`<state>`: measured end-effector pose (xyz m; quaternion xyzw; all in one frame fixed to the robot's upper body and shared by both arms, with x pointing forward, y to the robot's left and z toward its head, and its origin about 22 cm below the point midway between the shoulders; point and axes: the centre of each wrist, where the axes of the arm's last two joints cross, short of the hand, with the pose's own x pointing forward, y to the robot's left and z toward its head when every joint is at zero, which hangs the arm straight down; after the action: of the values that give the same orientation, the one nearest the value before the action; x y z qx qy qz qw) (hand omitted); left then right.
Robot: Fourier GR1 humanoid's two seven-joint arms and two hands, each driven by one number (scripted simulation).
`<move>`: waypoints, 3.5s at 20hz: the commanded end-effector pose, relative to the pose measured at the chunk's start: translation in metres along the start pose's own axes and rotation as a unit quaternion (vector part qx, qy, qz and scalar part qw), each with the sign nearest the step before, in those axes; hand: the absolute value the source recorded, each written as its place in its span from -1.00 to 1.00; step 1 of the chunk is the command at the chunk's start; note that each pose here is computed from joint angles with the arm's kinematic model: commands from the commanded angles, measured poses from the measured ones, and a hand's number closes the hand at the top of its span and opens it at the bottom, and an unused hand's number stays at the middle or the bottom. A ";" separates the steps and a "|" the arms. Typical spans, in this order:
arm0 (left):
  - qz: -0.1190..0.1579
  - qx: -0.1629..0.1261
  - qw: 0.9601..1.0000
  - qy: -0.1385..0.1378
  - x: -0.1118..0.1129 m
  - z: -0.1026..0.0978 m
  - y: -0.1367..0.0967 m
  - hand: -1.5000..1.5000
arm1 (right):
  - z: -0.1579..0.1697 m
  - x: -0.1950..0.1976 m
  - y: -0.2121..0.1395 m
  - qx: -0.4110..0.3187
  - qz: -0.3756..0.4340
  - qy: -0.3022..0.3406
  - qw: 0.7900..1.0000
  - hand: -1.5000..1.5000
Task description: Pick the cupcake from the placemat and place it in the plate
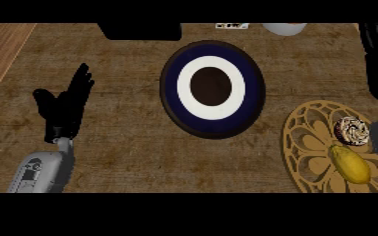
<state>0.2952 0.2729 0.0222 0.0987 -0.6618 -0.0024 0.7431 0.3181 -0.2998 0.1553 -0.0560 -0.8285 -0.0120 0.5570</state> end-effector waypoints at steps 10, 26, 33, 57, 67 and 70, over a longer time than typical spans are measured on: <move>-0.164 0.006 0.985 -0.050 -0.042 0.060 0.065 0.00 | 0.063 -0.037 -0.135 0.018 -0.132 0.026 0.991 -1.00; -0.164 0.000 0.985 -0.056 -0.035 0.064 0.066 0.00 | 0.089 0.009 -0.231 0.197 0.001 0.100 0.975 -1.00; -0.165 -0.009 0.984 -0.062 -0.049 0.065 0.055 0.00 | 0.063 0.020 -0.239 0.256 0.117 0.175 0.943 -1.00; -0.165 -0.006 0.984 -0.059 -0.045 0.064 0.072 0.00 | 0.024 -0.060 -0.191 0.433 0.264 0.263 0.821 -1.00; -0.169 -0.007 0.983 -0.066 -0.043 0.072 0.071 0.00 | 0.036 -0.098 -0.170 0.472 0.260 0.279 0.795 -1.00; -0.166 -0.008 0.984 -0.056 -0.046 0.068 0.077 0.00 | 0.051 -0.119 -0.165 0.476 0.267 0.280 0.790 -1.00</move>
<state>0.2179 0.3370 -0.0025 0.2034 -0.6791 -0.1361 0.6921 0.3058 -0.4681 0.0568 -0.0638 -0.4906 0.5112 0.7027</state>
